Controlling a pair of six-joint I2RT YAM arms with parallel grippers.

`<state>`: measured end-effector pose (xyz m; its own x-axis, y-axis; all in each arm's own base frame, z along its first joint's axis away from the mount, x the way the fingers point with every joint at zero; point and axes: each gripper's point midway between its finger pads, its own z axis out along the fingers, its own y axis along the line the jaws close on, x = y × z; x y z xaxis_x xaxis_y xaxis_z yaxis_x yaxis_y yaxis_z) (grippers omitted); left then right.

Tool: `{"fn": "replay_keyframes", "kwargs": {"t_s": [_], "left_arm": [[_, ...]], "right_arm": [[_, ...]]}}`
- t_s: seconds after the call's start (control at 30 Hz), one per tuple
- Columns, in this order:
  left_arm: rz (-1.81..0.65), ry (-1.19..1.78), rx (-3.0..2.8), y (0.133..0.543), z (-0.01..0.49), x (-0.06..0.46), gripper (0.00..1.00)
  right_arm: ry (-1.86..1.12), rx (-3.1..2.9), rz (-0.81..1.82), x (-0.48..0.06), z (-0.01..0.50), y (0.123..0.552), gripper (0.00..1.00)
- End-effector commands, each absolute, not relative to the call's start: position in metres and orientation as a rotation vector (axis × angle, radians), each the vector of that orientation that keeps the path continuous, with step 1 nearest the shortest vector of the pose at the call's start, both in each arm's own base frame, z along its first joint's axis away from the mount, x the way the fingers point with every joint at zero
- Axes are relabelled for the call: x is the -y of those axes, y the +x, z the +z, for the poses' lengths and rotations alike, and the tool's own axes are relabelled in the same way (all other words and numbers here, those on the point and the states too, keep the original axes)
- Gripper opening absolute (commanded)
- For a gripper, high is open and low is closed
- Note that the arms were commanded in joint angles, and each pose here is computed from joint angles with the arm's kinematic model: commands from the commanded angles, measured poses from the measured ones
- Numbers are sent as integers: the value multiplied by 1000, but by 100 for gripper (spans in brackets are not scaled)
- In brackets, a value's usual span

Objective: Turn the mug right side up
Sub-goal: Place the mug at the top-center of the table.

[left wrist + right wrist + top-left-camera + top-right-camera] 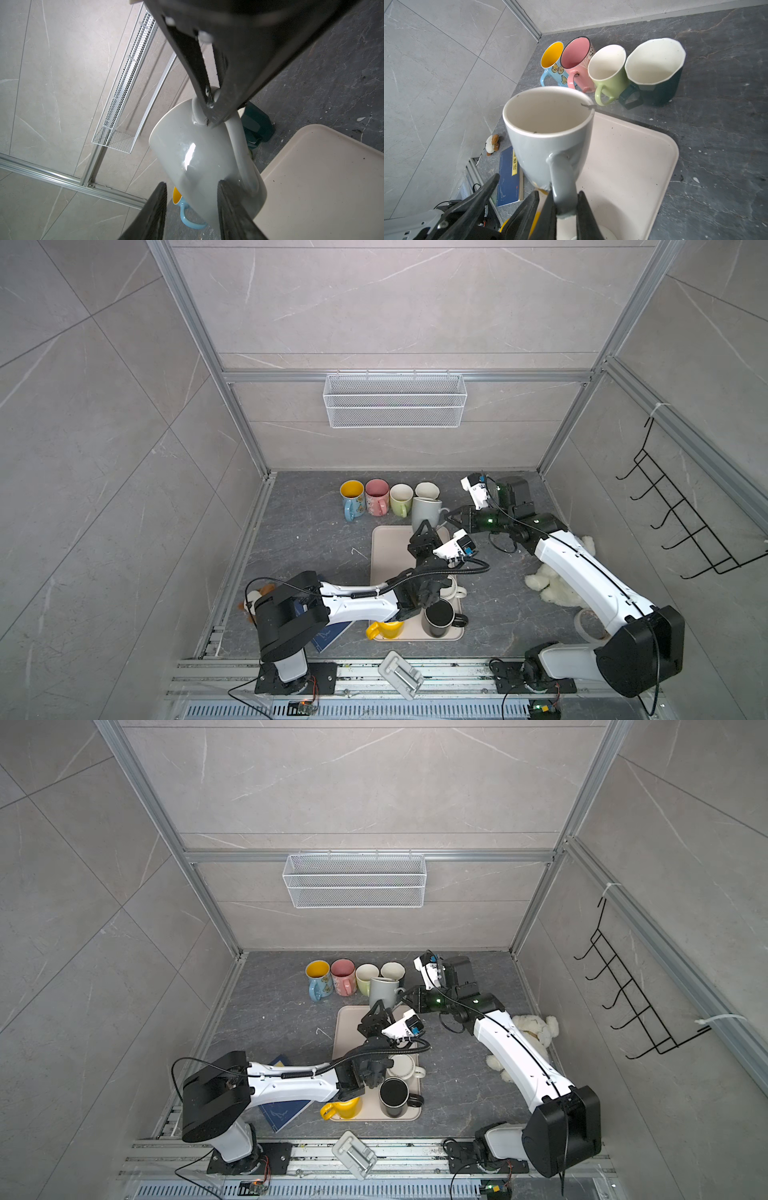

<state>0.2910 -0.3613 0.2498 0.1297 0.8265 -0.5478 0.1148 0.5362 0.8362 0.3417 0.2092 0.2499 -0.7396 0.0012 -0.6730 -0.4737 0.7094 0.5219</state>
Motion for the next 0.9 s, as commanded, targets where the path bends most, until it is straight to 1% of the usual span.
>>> {"fn": "replay_keyframes", "kwargs": {"t_s": [0.0, 0.33, 0.67, 0.87], "left_arm": [[502, 743, -1330, 289, 304, 364, 43], [505, 765, -1366, 287, 293, 358, 44], [515, 772, -1406, 286, 279, 351, 43], [504, 771, -1430, 285, 274, 349, 47]], "right_arm": [[-398, -2300, 969, -226, 236, 329, 0], [-352, -2307, 954, -223, 235, 335, 0], [-287, -2263, 1032, -229, 243, 339, 0], [-271, -2215, 1095, -234, 257, 338, 0]]}}
